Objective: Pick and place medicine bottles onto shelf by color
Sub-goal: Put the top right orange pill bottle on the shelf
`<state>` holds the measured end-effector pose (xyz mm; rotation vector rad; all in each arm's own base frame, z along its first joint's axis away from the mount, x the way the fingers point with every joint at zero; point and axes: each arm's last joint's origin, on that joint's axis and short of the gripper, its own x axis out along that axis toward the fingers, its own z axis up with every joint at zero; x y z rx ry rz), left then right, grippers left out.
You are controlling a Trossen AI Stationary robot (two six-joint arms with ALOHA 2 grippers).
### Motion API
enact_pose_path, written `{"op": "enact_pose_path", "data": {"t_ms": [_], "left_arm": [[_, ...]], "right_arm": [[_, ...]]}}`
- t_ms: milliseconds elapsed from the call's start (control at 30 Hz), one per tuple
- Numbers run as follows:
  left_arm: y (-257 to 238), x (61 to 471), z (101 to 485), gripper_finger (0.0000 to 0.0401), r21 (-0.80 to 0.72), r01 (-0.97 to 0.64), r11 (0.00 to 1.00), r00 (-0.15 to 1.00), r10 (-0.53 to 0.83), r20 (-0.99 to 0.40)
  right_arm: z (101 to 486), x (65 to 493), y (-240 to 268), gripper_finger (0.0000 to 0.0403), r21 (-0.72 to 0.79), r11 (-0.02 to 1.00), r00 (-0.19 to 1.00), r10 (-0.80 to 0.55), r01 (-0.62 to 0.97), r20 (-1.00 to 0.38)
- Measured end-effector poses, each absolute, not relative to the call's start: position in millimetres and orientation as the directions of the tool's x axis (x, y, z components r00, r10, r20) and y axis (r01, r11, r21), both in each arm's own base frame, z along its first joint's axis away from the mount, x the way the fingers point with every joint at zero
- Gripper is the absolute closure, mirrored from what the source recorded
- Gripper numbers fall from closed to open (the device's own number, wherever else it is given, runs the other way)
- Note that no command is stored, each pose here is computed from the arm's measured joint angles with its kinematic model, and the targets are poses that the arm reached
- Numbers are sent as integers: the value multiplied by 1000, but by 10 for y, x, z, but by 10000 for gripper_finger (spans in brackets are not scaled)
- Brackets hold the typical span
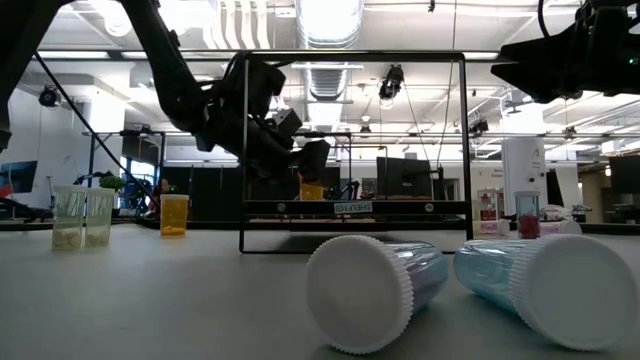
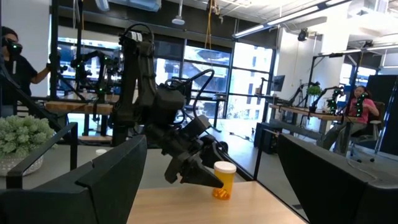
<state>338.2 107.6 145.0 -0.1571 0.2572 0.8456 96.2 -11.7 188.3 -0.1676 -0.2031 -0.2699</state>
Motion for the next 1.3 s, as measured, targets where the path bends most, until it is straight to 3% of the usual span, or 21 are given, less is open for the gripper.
{"op": "enact_pose_path", "data": {"t_ms": [600,1033,1300], "left_arm": [[1107,3468,1561,204,-65,-738,672,663,703,-256],[1193,3626,1686,215,-13,-680,733,718,661,-218],[1284,3822,1572,216,13,-733,680,661,716,-225]], "right_arm": [[1883,962,-117,53,-137,950,944,-247,281,220],[1882,962,-117,53,-137,950,944,-247,281,220],[1884,962,-117,53,-136,950,943,-247,281,221]]}}
